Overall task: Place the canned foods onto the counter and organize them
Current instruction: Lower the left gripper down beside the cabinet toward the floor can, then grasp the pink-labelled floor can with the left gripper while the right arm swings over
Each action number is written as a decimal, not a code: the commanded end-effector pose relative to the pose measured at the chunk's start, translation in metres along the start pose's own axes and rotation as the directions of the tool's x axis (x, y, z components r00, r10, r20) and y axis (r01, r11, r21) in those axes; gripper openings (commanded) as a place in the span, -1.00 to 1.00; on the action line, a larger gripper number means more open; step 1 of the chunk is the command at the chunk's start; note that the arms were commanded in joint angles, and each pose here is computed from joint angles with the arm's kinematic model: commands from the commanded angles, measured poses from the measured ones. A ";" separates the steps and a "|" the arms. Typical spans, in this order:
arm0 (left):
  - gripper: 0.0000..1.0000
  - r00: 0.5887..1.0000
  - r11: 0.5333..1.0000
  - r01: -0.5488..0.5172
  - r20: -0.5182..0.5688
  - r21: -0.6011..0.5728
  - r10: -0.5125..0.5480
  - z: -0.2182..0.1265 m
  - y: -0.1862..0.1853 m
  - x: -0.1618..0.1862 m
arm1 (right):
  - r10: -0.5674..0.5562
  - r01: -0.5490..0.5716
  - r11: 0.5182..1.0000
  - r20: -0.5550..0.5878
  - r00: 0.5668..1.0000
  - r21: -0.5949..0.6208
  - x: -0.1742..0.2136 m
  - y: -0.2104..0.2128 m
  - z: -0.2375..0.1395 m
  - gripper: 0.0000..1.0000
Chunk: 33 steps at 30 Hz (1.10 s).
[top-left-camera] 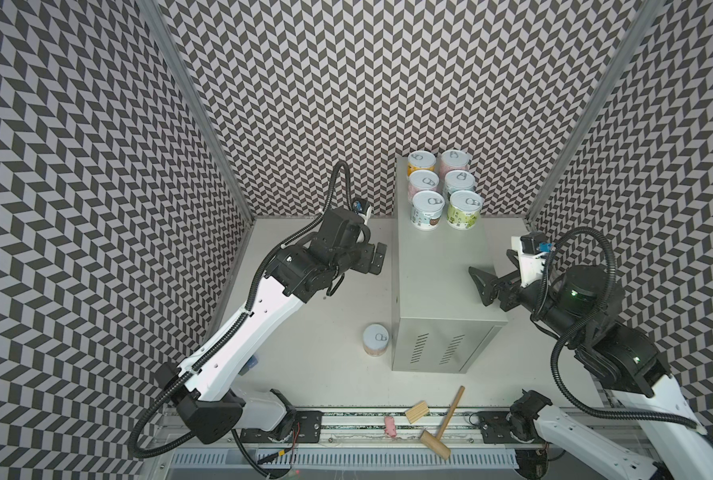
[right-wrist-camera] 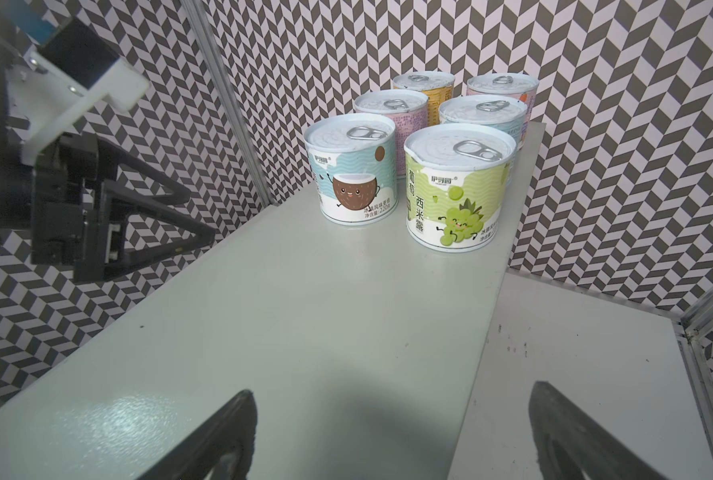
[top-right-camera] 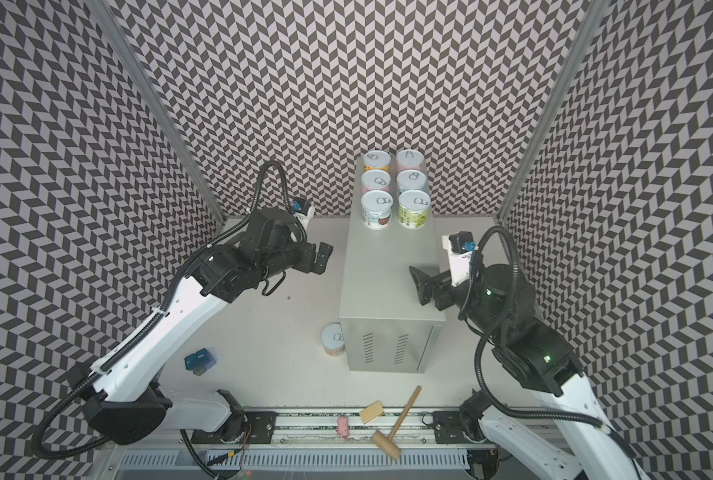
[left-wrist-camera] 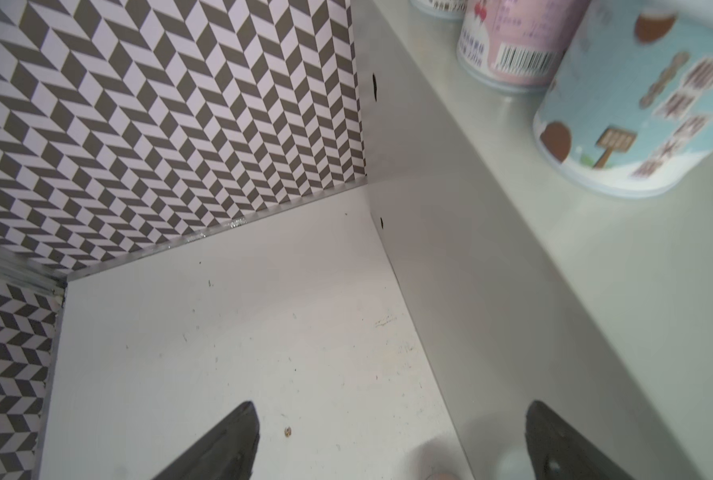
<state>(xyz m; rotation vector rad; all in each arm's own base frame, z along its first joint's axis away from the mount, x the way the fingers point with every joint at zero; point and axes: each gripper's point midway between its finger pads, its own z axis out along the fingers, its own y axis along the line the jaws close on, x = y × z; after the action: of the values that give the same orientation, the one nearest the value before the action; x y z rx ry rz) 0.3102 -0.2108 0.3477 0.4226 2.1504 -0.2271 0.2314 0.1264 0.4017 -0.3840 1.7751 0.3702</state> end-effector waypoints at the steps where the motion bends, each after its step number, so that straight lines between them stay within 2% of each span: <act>1: 1.00 0.997 0.998 0.064 -0.047 -0.020 -0.065 -0.006 0.009 0.031 | -0.040 0.040 0.999 0.022 0.999 -0.011 -0.012 0.001 -0.013 0.99; 13: 1.00 0.942 0.974 0.209 -0.285 0.090 -0.176 0.017 -0.017 0.138 | -0.050 0.050 0.998 0.013 0.999 -0.047 0.003 0.006 -0.026 0.98; 15: 1.00 0.934 0.968 0.220 -0.312 0.123 -0.173 0.018 -0.026 0.154 | -0.065 0.066 0.993 0.016 0.998 -0.096 0.002 0.014 -0.028 0.98; 17: 1.00 0.932 0.963 0.218 -0.325 0.159 -0.157 0.016 -0.037 0.167 | -0.099 0.100 0.970 0.016 0.995 -0.223 0.003 0.036 -0.033 0.99; 21: 0.99 0.924 0.960 0.210 -0.360 0.186 -0.132 0.010 -0.051 0.195 | -0.121 0.120 0.886 0.025 0.992 -0.449 0.003 0.076 -0.045 0.98; 26: 1.00 0.895 0.973 0.160 -0.440 0.167 -0.072 0.012 -0.061 0.236 | -0.139 0.113 0.827 -0.007 0.990 -0.551 0.001 0.098 -0.047 0.99; 29: 1.00 0.898 0.984 0.112 -0.438 0.138 -0.041 0.015 -0.067 0.241 | -0.152 0.113 0.797 -0.016 0.988 -0.594 -0.005 0.110 -0.048 0.98; 33: 1.00 0.889 0.991 0.100 -0.456 0.094 -0.046 0.024 -0.070 0.253 | -0.191 0.126 0.776 -0.040 0.981 -0.618 -0.008 0.131 -0.043 0.99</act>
<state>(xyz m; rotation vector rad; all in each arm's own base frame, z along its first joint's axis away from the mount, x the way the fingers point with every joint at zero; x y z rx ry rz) 0.1596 -0.2301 0.1320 0.5876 2.6351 -0.3728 0.1440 0.2135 0.4190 -0.9814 1.6883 0.8165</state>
